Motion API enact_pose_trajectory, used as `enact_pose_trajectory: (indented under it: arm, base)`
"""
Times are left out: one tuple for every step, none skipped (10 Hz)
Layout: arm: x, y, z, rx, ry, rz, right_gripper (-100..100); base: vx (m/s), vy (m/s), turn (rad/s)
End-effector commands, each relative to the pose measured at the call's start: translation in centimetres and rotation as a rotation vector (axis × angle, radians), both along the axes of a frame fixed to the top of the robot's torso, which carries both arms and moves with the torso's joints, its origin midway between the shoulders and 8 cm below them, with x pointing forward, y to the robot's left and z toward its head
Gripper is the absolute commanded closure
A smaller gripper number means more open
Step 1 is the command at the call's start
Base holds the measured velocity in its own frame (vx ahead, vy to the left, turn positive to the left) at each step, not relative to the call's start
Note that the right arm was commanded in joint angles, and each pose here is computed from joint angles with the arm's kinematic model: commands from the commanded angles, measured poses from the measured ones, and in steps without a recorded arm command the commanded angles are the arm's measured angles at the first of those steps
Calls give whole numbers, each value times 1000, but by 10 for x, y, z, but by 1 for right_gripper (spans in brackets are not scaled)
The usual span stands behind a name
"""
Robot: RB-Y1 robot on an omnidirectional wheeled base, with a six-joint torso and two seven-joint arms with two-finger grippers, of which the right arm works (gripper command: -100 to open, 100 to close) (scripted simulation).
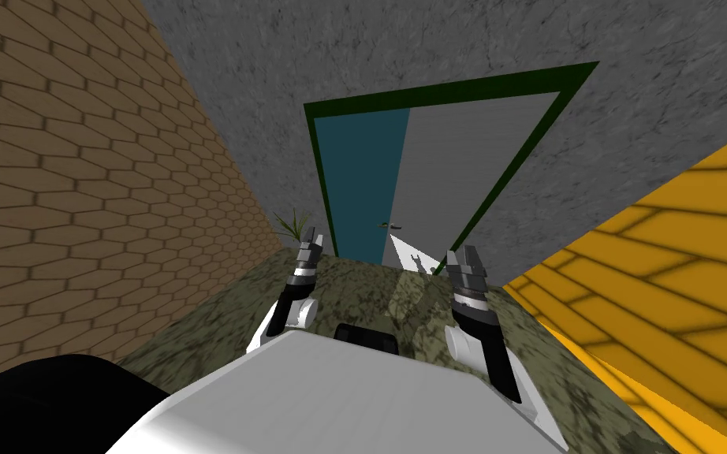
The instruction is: Pull the door open
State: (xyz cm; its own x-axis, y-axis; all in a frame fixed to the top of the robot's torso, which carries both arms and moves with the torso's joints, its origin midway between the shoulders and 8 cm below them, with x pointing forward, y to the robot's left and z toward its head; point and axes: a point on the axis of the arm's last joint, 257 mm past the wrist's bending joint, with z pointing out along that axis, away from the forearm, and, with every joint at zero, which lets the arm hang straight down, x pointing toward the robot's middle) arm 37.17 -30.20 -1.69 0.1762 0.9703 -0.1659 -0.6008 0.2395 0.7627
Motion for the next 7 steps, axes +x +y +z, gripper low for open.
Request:
enact_pose_trajectory:
  arm:
    - [5,-3,-10,2,17,-1,-100]
    - [8,-6,-18,4,30,-3,-100]
    - [11,-9,-25,6,42,-5,-100]
    - [14,-12,-32,7,54,-6,-100]
    - [17,-15,-39,9,66,-8,-100]
    - [20,-18,-47,12,79,-10,-100]
    - [23,-21,-55,14,92,-13,-100]
  base:
    - [82,14,33]
    - [88,13,34]
    - [91,6,42]
    - [92,6,58]
    - [96,-4,37]
    - [104,1,44]
    - [98,14,46]
